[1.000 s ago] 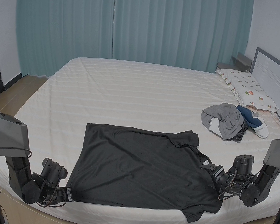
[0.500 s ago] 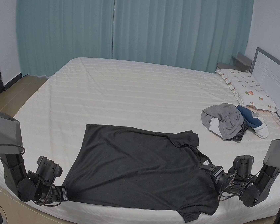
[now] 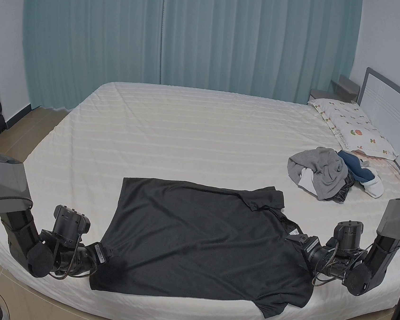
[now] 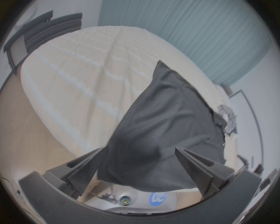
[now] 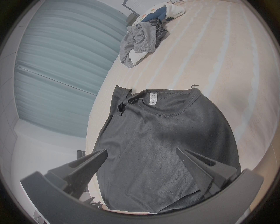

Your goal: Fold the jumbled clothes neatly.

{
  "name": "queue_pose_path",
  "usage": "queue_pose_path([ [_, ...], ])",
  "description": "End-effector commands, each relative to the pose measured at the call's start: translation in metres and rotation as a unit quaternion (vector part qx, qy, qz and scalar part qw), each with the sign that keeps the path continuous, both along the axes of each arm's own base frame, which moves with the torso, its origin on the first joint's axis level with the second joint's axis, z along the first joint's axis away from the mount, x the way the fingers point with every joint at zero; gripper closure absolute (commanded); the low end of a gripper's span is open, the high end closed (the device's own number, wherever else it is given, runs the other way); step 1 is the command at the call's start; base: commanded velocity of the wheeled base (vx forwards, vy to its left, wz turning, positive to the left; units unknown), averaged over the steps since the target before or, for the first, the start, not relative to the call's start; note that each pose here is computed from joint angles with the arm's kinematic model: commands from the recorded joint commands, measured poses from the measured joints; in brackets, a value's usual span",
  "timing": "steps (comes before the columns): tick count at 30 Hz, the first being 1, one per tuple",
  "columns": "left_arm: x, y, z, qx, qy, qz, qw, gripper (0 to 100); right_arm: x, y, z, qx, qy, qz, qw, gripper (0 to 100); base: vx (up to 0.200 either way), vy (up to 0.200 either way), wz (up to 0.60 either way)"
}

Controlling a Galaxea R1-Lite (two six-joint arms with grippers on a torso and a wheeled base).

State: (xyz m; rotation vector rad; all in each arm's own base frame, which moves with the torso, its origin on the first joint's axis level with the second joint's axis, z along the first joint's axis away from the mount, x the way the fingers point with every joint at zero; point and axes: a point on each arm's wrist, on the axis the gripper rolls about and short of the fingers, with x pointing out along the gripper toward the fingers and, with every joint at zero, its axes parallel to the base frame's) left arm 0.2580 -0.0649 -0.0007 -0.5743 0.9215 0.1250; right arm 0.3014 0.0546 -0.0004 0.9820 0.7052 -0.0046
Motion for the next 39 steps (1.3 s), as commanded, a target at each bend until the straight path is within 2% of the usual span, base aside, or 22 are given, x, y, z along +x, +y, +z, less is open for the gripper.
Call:
queue_pose_path([
  [1, 0.018, -0.007, 0.016, -0.048, -0.045, 0.013, 0.9978, 0, 0.000, 0.001, 0.001, 0.001, -0.001, 0.002, 1.0000, 0, 0.000, 0.000, 0.00],
  [6, 0.035, -0.011, 0.023, -0.094, -0.060, 0.053, 0.9923, 0, 0.000, 0.004, 0.001, 0.001, -0.002, 0.006, 1.0000, 0, 0.040, 0.000, 0.00],
  [16, 0.041, -0.017, 0.019, -0.121, -0.052, 0.051, 0.9899, 0, 0.016, 0.008, 0.010, 0.007, -0.029, 0.006, 0.9995, 0, 0.200, 0.000, 0.00],
  [20, 0.045, -0.020, 0.011, -0.127, -0.043, 0.057, 0.9894, 0, 0.033, 0.022, 0.011, 0.001, -0.038, 0.008, 0.9993, 0, 0.200, 0.000, 0.00],
  [29, 0.047, -0.020, 0.004, -0.132, -0.031, 0.068, 0.9885, 0, 0.073, 0.054, 0.004, -0.019, -0.017, 0.014, 0.9996, 0, 0.000, 0.000, 0.00],
  [32, 0.048, -0.020, 0.001, -0.134, -0.035, 0.070, 0.9879, 0, 0.089, 0.063, -0.004, -0.021, -0.009, 0.019, 0.9995, 0, 0.000, 0.000, 0.00],
  [37, 0.050, -0.020, -0.003, -0.134, -0.040, 0.073, 0.9875, 0, 0.100, 0.070, -0.001, -0.022, -0.008, 0.023, 0.9995, 0, 0.000, 0.000, 0.00],
  [39, 0.051, -0.020, -0.002, -0.147, -0.049, 0.083, 0.9844, 0, 0.108, 0.077, -0.006, -0.026, 0.005, 0.029, 0.9992, 0, 0.000, 0.000, 0.00],
])
